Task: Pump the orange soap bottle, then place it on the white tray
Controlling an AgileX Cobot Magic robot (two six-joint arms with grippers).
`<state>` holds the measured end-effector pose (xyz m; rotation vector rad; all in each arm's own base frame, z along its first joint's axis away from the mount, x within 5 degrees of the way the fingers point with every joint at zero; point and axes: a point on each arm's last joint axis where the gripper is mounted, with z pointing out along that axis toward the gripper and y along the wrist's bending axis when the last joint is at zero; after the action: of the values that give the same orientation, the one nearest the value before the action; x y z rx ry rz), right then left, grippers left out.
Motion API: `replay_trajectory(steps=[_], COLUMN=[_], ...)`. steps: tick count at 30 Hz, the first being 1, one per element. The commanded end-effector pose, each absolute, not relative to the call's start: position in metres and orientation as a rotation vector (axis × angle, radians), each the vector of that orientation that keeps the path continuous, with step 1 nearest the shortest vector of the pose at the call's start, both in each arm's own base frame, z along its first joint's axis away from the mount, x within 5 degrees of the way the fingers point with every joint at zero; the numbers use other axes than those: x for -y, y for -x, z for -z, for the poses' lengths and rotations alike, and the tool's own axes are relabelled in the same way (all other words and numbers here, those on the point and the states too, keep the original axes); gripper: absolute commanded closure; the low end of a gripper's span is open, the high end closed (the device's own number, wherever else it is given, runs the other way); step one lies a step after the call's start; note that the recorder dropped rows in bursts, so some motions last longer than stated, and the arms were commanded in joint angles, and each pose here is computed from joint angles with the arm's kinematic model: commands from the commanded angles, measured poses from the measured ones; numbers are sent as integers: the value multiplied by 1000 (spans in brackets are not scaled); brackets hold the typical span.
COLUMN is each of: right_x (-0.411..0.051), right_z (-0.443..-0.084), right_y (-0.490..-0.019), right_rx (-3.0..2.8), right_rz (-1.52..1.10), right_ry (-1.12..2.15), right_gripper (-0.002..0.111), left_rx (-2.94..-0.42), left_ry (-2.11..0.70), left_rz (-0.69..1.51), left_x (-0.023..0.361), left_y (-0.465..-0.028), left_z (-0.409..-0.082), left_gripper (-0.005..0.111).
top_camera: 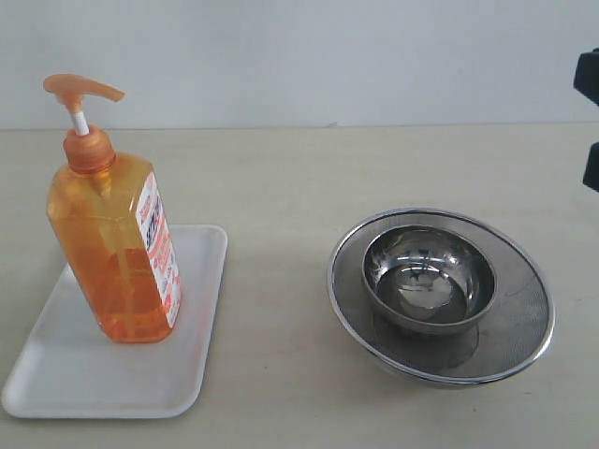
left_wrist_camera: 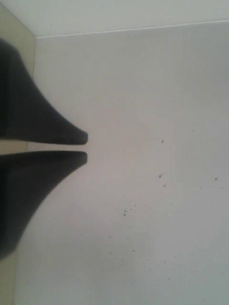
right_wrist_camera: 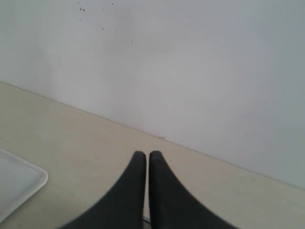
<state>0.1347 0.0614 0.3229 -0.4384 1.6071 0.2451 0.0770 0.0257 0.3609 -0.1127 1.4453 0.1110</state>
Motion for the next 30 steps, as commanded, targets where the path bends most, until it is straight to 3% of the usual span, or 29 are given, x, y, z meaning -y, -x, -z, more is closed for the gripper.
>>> replay_trajectory(steps=[1, 13, 20, 25, 30], right_x=[-62, -62, -31, -13, -11], right_z=[-324, -324, -324, -299, -252], right_y=[-135, -134, -102, -72, -61], right_rx=[-1596, -1594, -1702, -1666, -1580], right_rz=[-252, -252, -144, -112, -138], right_ry=[440, 439, 304, 260, 200], right_gripper=[108, 108, 108, 108, 108], left_rx=[-1433, -1433, -1433, -1433, -1433], left_ry=[119, 119, 119, 119, 119], left_rz=[-124, -124, -124, -124, -124], left_x=[-28, -28, -28, -28, -28], left_y=[-76, -76, -76, -76, -76], left_z=[-364, -364, -364, -364, -364], left_gripper=[102, 102, 102, 102, 102])
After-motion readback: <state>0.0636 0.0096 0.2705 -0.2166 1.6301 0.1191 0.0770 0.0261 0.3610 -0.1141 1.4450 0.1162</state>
